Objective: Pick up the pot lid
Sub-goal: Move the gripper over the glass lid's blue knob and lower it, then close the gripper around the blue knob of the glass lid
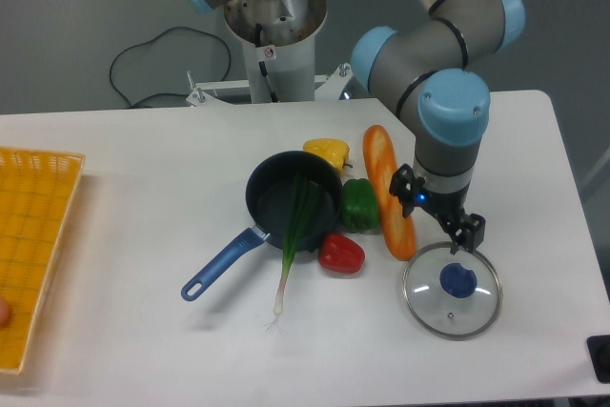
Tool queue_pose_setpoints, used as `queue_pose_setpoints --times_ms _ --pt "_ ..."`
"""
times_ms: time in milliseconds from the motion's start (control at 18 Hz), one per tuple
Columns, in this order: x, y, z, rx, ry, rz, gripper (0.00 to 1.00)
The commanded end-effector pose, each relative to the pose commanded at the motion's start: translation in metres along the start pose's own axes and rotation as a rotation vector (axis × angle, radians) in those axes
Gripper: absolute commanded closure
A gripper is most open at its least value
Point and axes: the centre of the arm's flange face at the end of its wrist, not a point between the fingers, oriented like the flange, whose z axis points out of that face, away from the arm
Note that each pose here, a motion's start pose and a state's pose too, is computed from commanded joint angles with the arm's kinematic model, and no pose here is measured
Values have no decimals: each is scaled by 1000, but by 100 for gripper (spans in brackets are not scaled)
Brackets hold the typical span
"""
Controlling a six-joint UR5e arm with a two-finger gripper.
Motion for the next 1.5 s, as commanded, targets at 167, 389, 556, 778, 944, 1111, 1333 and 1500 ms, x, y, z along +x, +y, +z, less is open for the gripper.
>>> queue_pose_setpoints --times_ms 167,389,556,778,944,1111,1333,1500 --pt "-5 -1 9 5 3 -6 0" --pt "-19 -2 28 6 4 -77 0" --pt "-34 8 46 2 17 -92 0" --pt "-49 28 55 103 54 -135 0" --pt "-52 34 62 115 67 -144 0" --pt "-50 35 66 101 87 -143 0" --pt "-47 39 80 57 117 -92 0" --pt "-50 39 86 53 119 -80 0"
